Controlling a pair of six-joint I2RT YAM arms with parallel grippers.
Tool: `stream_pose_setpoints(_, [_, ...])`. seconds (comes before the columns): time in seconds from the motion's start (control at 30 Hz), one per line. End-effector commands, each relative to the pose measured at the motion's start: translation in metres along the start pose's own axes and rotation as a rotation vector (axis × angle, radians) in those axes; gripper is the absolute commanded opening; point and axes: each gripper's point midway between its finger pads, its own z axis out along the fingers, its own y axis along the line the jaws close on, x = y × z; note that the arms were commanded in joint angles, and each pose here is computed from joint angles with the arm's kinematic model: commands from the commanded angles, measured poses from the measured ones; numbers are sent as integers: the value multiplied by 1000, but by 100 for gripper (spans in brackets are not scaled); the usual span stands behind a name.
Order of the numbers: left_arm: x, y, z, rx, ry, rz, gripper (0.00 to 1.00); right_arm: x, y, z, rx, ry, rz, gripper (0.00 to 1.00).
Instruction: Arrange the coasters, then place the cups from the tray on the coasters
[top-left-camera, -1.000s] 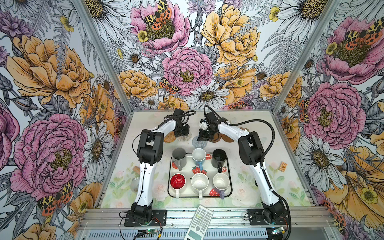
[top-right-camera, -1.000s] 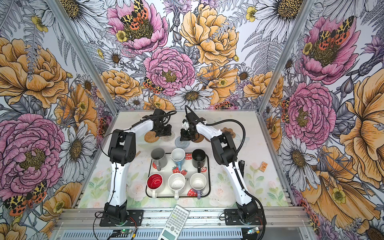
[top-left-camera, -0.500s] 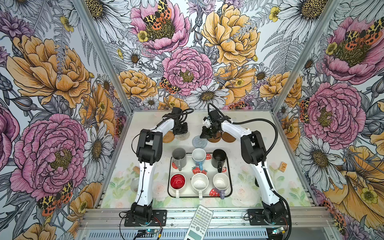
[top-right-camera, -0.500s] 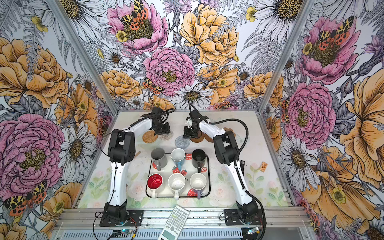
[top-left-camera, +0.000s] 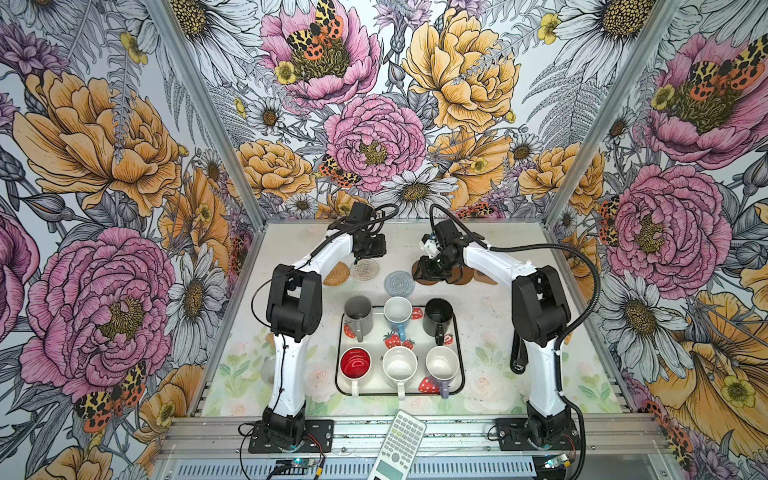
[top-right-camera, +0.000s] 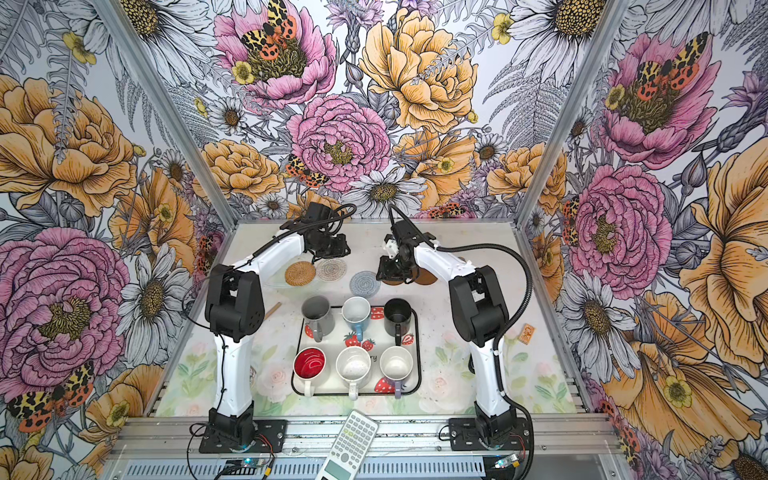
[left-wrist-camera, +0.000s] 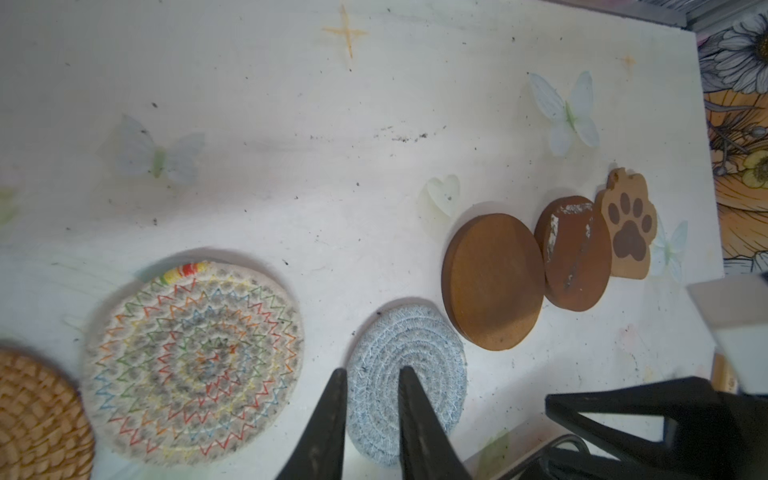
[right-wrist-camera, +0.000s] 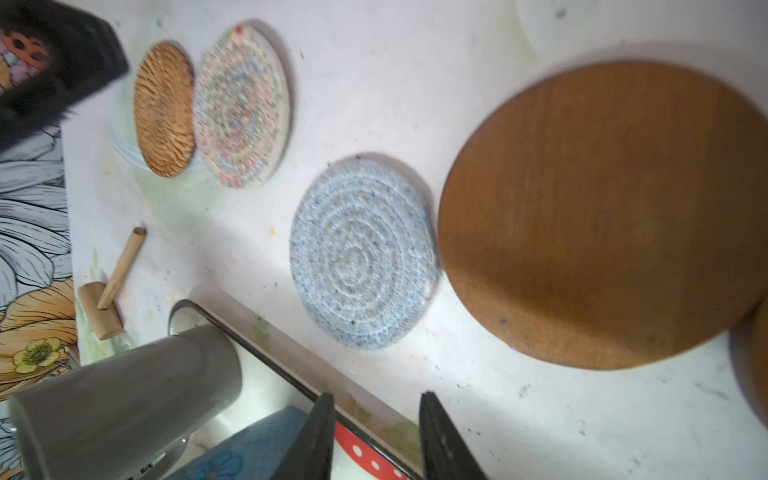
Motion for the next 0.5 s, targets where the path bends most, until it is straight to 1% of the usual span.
stream_pose_setpoints(0.0, [21, -4, 7, 16, 53, 11, 26, 8, -6, 12, 22, 24, -14, 39])
stream_pose_setpoints(0.13, [38, -4, 18, 8, 95, 16, 29, 12, -5, 25, 14, 53, -11, 41])
stream_pose_setpoints(0.47, [63, 0, 38, 6, 165, 4, 29, 14, -9, 51, 3, 94, 12, 43])
